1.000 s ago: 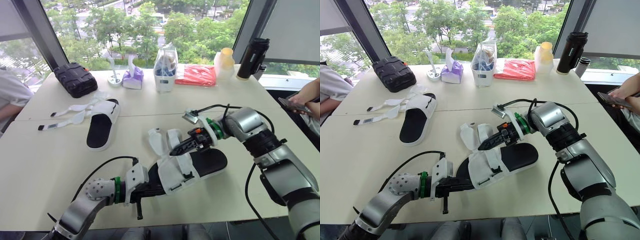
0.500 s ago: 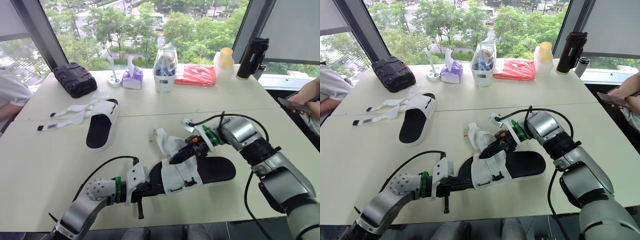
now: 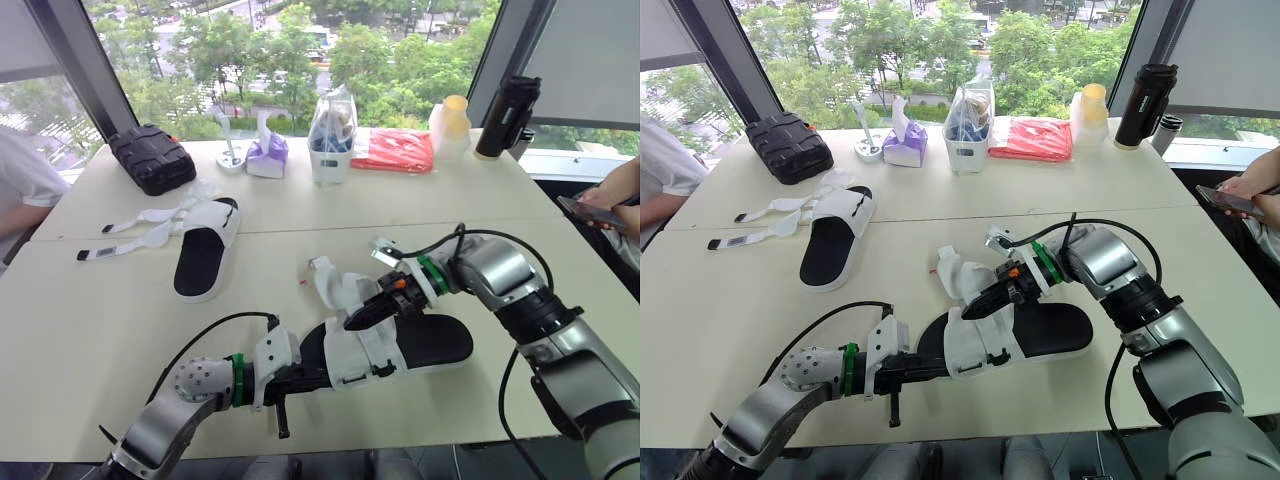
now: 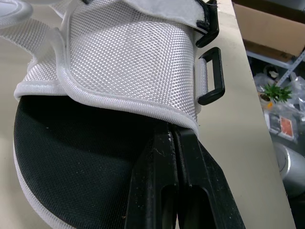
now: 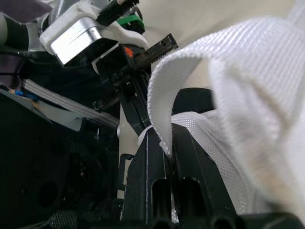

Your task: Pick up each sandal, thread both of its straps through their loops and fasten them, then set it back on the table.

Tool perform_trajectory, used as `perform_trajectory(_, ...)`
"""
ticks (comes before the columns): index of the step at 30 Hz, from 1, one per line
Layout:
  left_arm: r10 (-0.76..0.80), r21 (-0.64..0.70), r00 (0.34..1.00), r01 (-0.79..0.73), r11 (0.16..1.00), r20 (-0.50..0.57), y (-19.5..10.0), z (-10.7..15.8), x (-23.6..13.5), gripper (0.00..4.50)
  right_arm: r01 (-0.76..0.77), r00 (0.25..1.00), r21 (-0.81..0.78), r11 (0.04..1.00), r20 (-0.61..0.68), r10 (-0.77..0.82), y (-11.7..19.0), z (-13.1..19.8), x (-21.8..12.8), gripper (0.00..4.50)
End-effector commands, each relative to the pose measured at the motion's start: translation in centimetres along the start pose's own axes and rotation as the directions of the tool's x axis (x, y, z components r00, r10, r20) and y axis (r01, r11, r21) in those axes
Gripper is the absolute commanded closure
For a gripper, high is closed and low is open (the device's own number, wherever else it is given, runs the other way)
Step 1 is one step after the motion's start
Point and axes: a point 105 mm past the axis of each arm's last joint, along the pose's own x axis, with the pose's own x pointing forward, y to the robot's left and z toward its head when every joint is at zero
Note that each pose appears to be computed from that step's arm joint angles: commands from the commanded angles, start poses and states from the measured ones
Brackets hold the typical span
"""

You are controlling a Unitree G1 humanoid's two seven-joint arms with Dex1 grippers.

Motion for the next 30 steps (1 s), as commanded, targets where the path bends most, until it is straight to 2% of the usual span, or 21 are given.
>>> perform_trajectory(1, -0.007, -0.046, 1.000, 0.005, 0.999, -0.029, -0.5, -1.1, 0.2, 4.50, 0.033, 0.999, -0.030, 0.999, 0.032, -0.032, 0.7, 0.4, -0.6, 4.47)
perform_trajectory(9, -0.006, -0.045, 1.000, 0.005, 0.999, -0.030, -0.1, -1.1, 0.2, 4.50, 0.124, 0.992, -0.048, 0.991, 0.011, -0.124, 0.7, -2.5, -0.7, 4.47)
perform_trajectory(14, -0.011, -0.041, 0.999, 0.010, 0.999, -0.033, 0.0, -1.2, 0.2, 4.50, 0.132, 0.991, -0.063, 0.989, 0.008, -0.131, 1.5, -3.0, -0.8, 4.47)
perform_trajectory(22, -0.013, -0.043, 0.999, 0.011, 0.999, -0.038, 0.0, -1.3, 0.3, 4.50, 0.070, 0.993, -0.022, 0.997, 0.097, -0.068, 3.9, -1.3, -1.2, 4.47)
perform_trajectory(30, -0.023, -0.051, 0.999, 0.021, 0.998, -0.035, -0.3, -1.4, 0.5, 4.50, 0.083, 0.994, 0.016, 0.996, 0.071, -0.084, 4.7, -2.6, -0.9, 4.47)
